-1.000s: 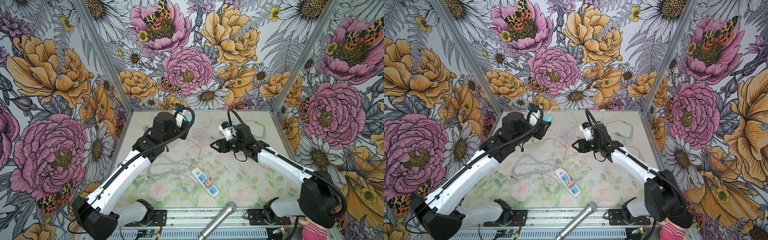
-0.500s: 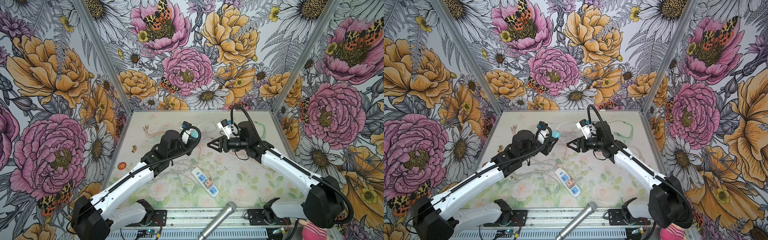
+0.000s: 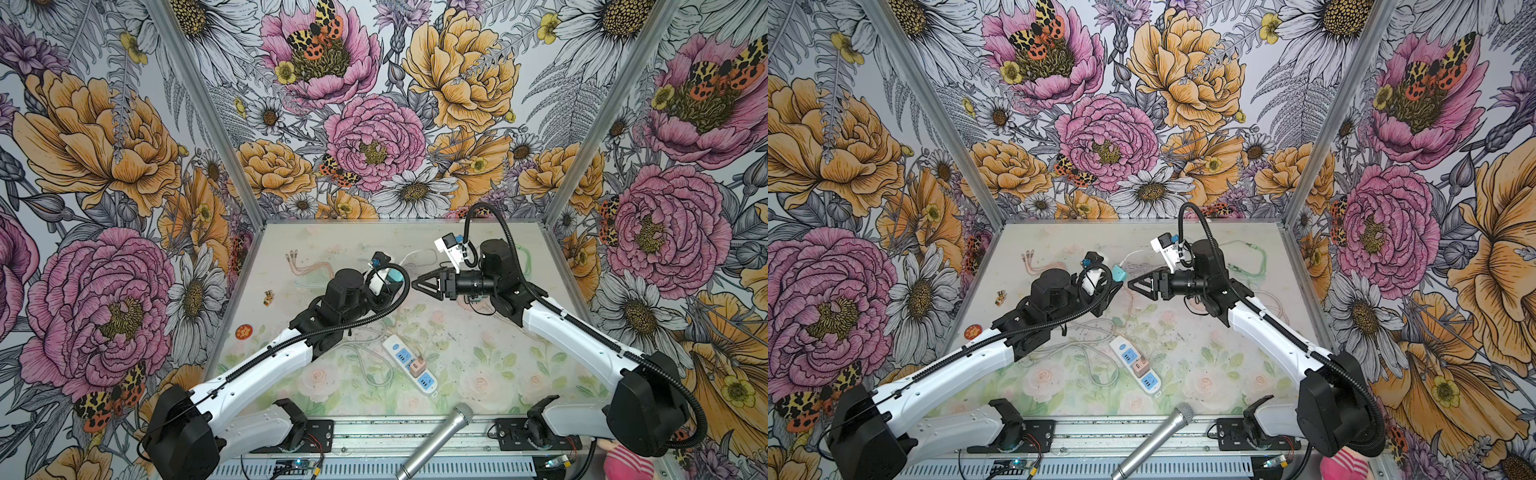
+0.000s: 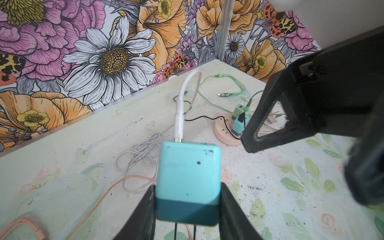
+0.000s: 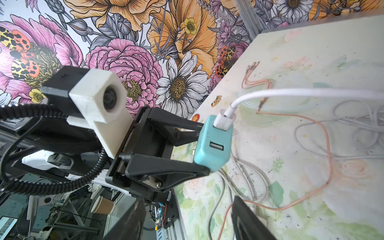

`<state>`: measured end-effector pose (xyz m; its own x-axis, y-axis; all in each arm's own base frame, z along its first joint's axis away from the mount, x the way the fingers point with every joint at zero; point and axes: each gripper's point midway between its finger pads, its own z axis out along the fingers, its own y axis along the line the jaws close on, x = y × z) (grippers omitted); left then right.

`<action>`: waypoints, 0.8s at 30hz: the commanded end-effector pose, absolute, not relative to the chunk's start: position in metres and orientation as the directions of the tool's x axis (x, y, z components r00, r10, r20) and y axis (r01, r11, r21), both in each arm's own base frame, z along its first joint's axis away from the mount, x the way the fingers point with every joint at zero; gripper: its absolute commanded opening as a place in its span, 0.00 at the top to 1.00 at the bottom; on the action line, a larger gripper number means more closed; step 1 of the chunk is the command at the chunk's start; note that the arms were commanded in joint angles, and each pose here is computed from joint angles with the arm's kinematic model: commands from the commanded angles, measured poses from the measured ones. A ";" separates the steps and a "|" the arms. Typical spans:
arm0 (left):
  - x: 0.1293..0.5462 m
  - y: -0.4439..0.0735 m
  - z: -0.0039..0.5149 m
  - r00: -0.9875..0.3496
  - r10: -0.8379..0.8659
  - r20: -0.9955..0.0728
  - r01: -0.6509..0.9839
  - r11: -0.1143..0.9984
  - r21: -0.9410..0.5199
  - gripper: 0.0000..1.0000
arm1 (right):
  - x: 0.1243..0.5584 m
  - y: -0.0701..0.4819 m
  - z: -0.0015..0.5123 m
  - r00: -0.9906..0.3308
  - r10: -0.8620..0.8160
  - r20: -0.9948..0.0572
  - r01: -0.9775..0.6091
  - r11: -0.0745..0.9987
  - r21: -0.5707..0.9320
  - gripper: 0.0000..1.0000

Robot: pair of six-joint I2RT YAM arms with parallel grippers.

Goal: Insert the plug

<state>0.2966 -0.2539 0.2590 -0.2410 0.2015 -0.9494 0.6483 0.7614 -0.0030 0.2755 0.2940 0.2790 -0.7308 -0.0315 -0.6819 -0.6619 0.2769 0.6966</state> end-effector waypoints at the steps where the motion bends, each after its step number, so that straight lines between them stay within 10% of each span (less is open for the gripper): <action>1: 0.291 -0.263 0.266 -0.191 0.194 -0.962 0.686 0.728 0.011 0.87 | 0.279 0.299 0.291 -0.717 -0.029 -0.697 -0.678 0.260 0.687 0.33; 24: 0.269 -0.292 0.253 -0.158 0.256 -0.954 0.769 0.638 0.044 0.89 | 0.297 0.296 0.260 -0.757 -0.024 -0.653 -0.613 0.372 0.697 0.36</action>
<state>0.2720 -0.2852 0.2519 -0.1852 0.2560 -0.9488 0.7482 0.6627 0.0328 0.2957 0.2966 0.2498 -0.7839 -0.0339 -0.6200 -0.5878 0.3624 0.7233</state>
